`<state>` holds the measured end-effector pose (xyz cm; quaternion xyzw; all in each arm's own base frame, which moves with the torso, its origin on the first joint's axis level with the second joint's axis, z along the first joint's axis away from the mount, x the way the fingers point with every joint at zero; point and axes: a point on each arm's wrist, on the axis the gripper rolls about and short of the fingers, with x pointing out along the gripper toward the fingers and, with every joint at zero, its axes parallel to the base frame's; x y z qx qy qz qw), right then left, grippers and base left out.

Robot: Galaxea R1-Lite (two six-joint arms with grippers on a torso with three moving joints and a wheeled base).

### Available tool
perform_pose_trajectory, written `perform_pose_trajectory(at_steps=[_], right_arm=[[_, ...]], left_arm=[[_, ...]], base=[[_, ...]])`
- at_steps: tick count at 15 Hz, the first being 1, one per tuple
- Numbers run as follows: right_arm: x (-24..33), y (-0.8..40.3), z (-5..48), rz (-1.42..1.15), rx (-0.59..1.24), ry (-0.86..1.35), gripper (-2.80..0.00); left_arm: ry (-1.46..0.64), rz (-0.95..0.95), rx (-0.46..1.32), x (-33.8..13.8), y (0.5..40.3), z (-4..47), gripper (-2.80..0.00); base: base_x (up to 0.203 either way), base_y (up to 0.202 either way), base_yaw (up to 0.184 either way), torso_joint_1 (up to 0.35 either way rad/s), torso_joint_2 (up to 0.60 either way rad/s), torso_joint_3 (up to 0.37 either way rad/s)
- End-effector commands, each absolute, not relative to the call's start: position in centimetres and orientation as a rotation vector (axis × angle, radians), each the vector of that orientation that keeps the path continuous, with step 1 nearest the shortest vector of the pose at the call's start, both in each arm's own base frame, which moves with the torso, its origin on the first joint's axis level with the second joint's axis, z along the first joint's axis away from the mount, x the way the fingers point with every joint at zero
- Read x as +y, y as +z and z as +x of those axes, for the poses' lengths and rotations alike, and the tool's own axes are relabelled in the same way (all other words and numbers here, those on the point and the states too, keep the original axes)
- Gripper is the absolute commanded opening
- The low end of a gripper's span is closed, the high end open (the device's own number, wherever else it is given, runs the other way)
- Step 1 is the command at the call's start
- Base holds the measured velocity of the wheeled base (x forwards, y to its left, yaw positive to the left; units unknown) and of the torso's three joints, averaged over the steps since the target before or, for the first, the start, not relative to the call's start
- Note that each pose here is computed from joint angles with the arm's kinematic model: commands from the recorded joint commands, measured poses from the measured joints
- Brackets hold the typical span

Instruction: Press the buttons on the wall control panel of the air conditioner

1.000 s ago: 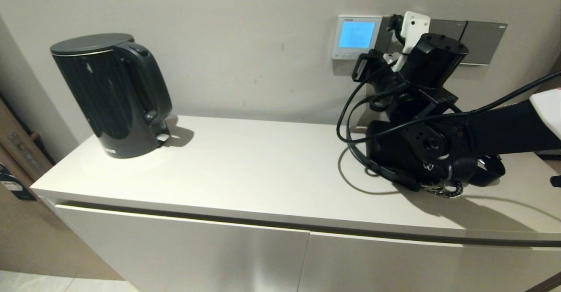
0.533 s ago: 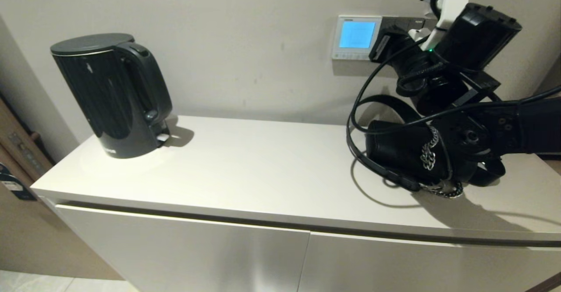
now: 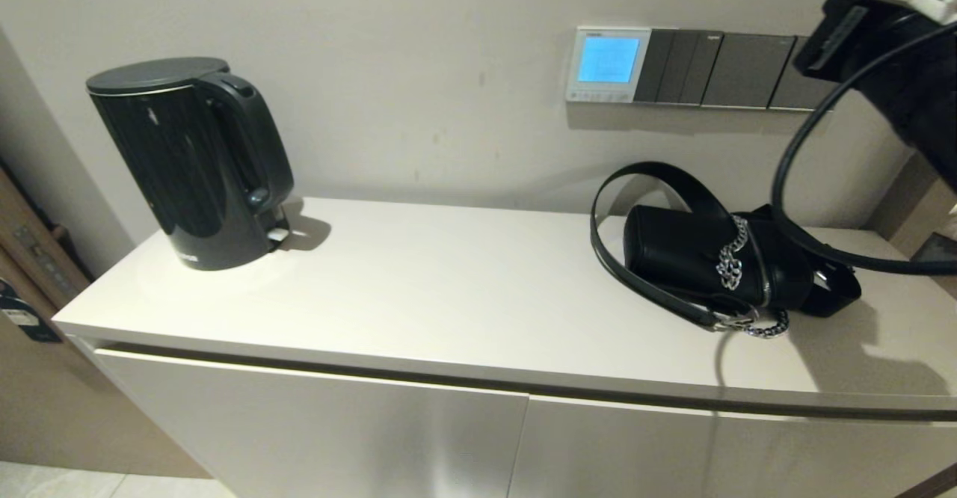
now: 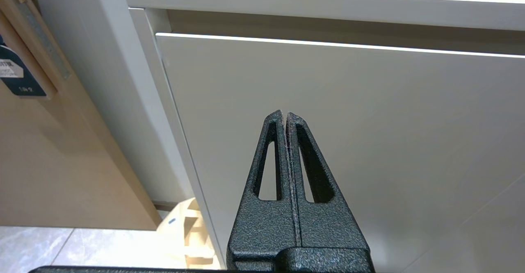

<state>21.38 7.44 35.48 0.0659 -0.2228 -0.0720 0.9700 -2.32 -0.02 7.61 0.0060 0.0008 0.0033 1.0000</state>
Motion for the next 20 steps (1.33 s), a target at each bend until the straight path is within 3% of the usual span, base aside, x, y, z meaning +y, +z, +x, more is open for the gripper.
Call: perform_pose_trajectory(at_steps=[1, 7, 11, 15, 20], right_arm=[[3.7, 36.7, 14.3, 0.148, -0.504, -0.226, -2.8], [-1.0, 31.6, 4.4, 0.044, -0.348, -0.552, -2.8], [-1.4, 25.5, 1.0, -0.025, -0.245, -0.693, -2.8], [-1.2, 19.0, 0.3, -0.047, -0.141, -0.686, -2.8], [-0.8, 13.8, -0.3, -0.02, -0.102, -0.491, -2.8]], left_arm=[[0.007, 0.012, 0.003, 0.0, 7.6, -2.3, -2.8], [0.008, 0.012, 0.003, 0.0, 7.6, -2.3, -2.8], [0.008, 0.012, 0.003, 0.0, 7.6, -2.3, -2.8], [0.006, 0.012, 0.003, 0.0, 7.6, -2.3, -2.8], [0.008, 0.012, 0.003, 0.0, 7.6, -2.3, -2.8]], base=[[0.0, 0.0, 0.0, 0.0, 0.0, 0.0], [0.0, 0.0, 0.0, 0.0, 0.0, 0.0], [0.0, 0.0, 0.0, 0.0, 0.0, 0.0], [0.0, 0.0, 0.0, 0.0, 0.0, 0.0], [0.0, 0.0, 0.0, 0.0, 0.0, 0.0]])
